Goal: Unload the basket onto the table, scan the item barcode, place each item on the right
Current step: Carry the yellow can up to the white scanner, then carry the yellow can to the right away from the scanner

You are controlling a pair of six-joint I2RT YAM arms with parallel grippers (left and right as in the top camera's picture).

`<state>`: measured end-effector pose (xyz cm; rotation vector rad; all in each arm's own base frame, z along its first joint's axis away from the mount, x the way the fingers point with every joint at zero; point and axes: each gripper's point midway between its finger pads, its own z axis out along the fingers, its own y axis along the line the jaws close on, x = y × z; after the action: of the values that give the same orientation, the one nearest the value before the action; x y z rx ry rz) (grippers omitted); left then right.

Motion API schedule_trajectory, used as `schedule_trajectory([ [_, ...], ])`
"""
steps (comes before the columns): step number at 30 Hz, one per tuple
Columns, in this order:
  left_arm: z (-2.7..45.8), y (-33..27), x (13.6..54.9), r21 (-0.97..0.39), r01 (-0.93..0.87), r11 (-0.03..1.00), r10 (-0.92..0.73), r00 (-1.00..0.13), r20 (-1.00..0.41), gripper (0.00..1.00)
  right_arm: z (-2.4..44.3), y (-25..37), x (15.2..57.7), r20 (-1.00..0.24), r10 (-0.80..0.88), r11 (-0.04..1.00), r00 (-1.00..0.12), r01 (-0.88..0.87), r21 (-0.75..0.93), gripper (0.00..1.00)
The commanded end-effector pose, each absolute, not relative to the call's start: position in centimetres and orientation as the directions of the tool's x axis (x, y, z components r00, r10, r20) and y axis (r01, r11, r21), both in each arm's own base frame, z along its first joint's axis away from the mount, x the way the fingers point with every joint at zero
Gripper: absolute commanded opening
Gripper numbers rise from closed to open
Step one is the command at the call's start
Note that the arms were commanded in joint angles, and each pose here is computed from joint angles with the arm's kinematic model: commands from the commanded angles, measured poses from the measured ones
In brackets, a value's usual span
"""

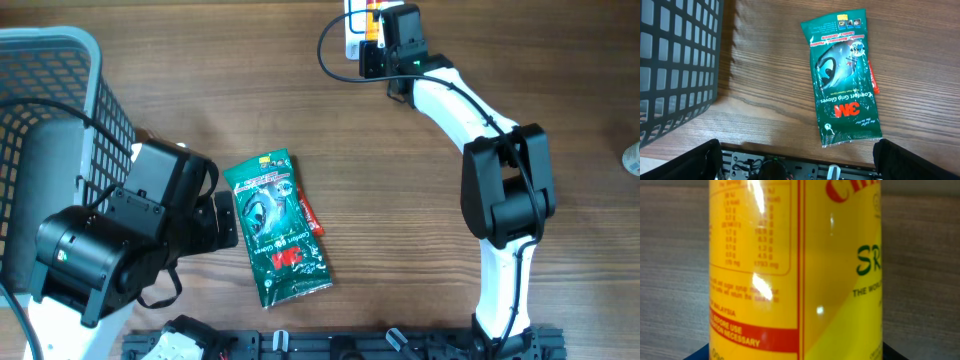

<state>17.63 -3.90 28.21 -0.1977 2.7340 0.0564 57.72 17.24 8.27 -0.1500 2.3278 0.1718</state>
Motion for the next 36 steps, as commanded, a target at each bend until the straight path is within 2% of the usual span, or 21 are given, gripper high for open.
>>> schedule_trajectory([
  [1, 28.5, -3.7, 17.7, 0.012, -0.162, 0.987, -0.144, -0.903, -0.404, 1.00, 10.2, 16.7, 58.9, -0.748, 0.010, 0.988, -0.663, -0.106, 0.108, 0.57],
  [2, 28.5, -3.7, 17.7, 0.012, -0.162, 0.987, -0.144, -0.903, -0.404, 1.00, 10.4, 16.2, 58.9, -0.735, 0.050, 0.988, -0.676, -0.072, 0.134, 0.56],
  [4, 28.5, -3.7, 17.7, 0.012, -0.162, 0.987, -0.144, -0.903, -0.404, 1.00, 11.4, 14.2, 58.9, -0.696, 0.119, 0.987, -0.708, 0.005, 0.163, 0.43],
  [8, 28.5, -3.7, 17.7, 0.012, -0.162, 0.987, -0.144, -0.903, -0.404, 1.00, 12.3, 7.1, 58.1, -0.612, 0.181, 0.983, -0.769, 0.133, 0.124, 0.42],
  [12, 28.5, -3.7, 17.7, 0.012, -0.162, 0.987, -0.144, -0.903, -0.404, 1.00, 10.4, -3.1, 55.4, -0.500, 0.307, 0.946, -0.810, 0.318, 0.066, 0.42],
  [16, 28.5, -3.7, 17.7, 0.011, -0.162, 0.987, -0.144, -0.903, -0.405, 1.00, 8.6, -14.5, 51.8, -0.457, 0.458, 0.849, -0.762, 0.528, -0.030, 0.43],
  [20, 28.5, -3.7, 17.7, 0.012, -0.162, 0.987, -0.144, -0.903, -0.404, 1.00, 6.0, -22.9, 48.0, -0.429, 0.572, 0.741, -0.699, 0.664, -0.095, 0.43],
  [25, 28.5, -3.7, 17.7, 0.012, -0.162, 0.987, -0.144, -0.903, -0.404, 1.00, 0.6, -28.9, 42.0, -0.324, 0.695, 0.608, -0.642, 0.765, -0.211, 0.45],
  [26, 28.5, -3.7, 17.7, 0.012, -0.162, 0.987, -0.144, -0.903, -0.404, 1.00, 0.0, -29.7, 40.9, -0.306, 0.730, 0.575, -0.611, 0.791, -0.209, 0.47],
  [29, 28.5, -3.7, 17.7, 0.012, -0.162, 0.987, -0.144, -0.903, -0.404, 1.00, -0.1, -31.3, 39.6, -0.294, 0.774, 0.532, -0.561, 0.828, -0.177, 0.64],
  [30, 28.5, -3.7, 17.7, 0.012, -0.162, 0.987, -0.144, -0.903, -0.404, 1.00, 0.3, -31.5, 39.4, -0.292, 0.780, 0.529, -0.553, 0.833, -0.163, 0.78],
  [33, 28.5, -3.7, 17.7, 0.012, -0.162, 0.987, -0.144, -0.903, -0.404, 1.00, 2.8, -30.8, 40.7, -0.291, 0.786, 0.548, -0.545, 0.833, -0.078, 1.00],
  [36, 28.5, -3.7, 17.7, 0.012, -0.162, 0.987, -0.144, -0.903, -0.404, 1.00, 7.1, -28.3, 43.9, -0.320, 0.766, 0.603, -0.557, 0.795, 0.060, 1.00],
])
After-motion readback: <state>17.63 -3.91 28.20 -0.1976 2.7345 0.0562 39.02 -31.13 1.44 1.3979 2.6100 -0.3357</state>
